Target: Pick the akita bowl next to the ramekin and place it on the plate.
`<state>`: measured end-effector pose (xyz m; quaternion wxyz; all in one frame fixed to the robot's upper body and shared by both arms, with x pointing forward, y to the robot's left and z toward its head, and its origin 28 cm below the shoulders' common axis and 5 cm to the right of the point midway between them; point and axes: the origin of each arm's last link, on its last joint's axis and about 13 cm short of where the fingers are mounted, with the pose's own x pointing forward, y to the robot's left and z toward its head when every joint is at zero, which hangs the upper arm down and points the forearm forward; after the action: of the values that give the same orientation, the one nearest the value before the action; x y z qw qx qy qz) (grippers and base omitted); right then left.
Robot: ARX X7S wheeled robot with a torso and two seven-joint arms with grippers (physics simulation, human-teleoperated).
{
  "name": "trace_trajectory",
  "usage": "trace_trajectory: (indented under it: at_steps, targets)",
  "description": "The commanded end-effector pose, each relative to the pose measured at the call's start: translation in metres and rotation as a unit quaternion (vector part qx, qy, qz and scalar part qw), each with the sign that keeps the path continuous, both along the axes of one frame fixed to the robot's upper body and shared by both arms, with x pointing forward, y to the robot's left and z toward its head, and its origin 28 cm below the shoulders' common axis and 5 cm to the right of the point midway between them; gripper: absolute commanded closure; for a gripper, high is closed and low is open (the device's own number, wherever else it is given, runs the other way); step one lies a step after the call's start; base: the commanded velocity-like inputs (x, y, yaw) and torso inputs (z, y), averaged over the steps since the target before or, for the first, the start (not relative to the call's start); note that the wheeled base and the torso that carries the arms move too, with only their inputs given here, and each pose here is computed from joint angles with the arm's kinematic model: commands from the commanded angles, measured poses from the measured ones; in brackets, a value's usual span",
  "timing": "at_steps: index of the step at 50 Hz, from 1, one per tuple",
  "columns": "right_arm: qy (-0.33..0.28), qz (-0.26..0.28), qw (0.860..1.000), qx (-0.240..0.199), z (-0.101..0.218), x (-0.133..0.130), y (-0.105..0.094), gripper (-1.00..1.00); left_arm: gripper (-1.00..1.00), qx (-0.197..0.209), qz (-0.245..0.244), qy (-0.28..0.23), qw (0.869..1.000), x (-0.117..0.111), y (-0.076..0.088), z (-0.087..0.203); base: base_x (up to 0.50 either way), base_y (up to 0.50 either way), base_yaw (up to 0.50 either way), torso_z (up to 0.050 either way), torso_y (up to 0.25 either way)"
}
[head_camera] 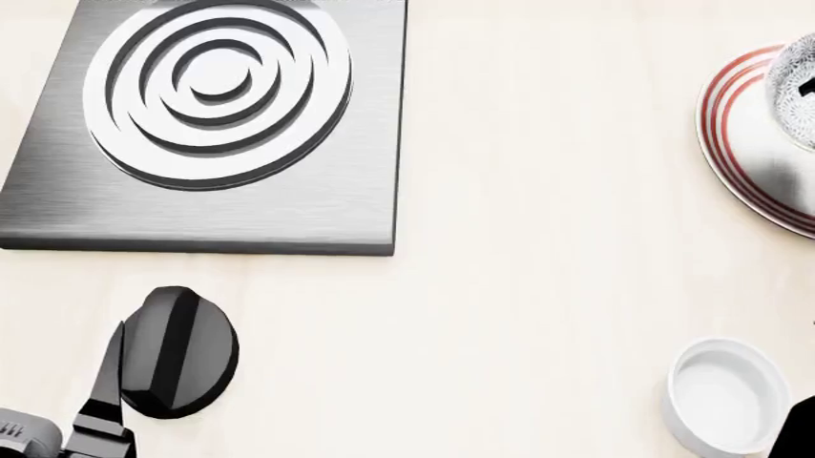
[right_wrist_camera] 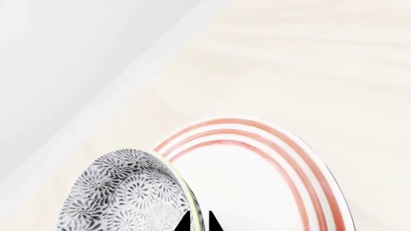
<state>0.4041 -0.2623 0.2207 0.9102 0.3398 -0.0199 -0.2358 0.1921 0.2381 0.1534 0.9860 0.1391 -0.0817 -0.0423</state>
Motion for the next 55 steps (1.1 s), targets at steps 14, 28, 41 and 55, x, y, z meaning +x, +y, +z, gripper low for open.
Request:
trace_trajectory:
  at_steps: [14, 28, 41, 55]
  targets:
    - [0.009, 0.020, 1.000, 0.006, -0.016, 0.002, 0.010, 1.00, -1.00, -0.004, -0.004, -0.005, 1.000, 0.000, 0.000, 0.001, 0.00, 0.00, 0.00, 0.000, 0.000]
    - [0.016, 0.017, 1.000, 0.007, -0.025, 0.000, 0.009, 1.00, -1.00, -0.003, -0.004, -0.005, 1.000, 0.000, 0.000, 0.000, 0.00, 0.00, 0.00, 0.000, 0.001]
    - [0.021, 0.016, 1.000, 0.008, -0.027, -0.001, 0.009, 1.00, -1.00, -0.004, -0.002, -0.004, 1.000, 0.000, 0.000, -0.001, 0.00, 0.00, 0.00, 0.000, 0.000]
    - [0.026, 0.018, 0.999, -0.003, -0.029, -0.002, 0.008, -1.00, -1.00, -0.004, -0.003, -0.003, 1.000, -0.001, -0.001, -0.001, 0.00, 0.00, 0.00, 0.000, 0.000]
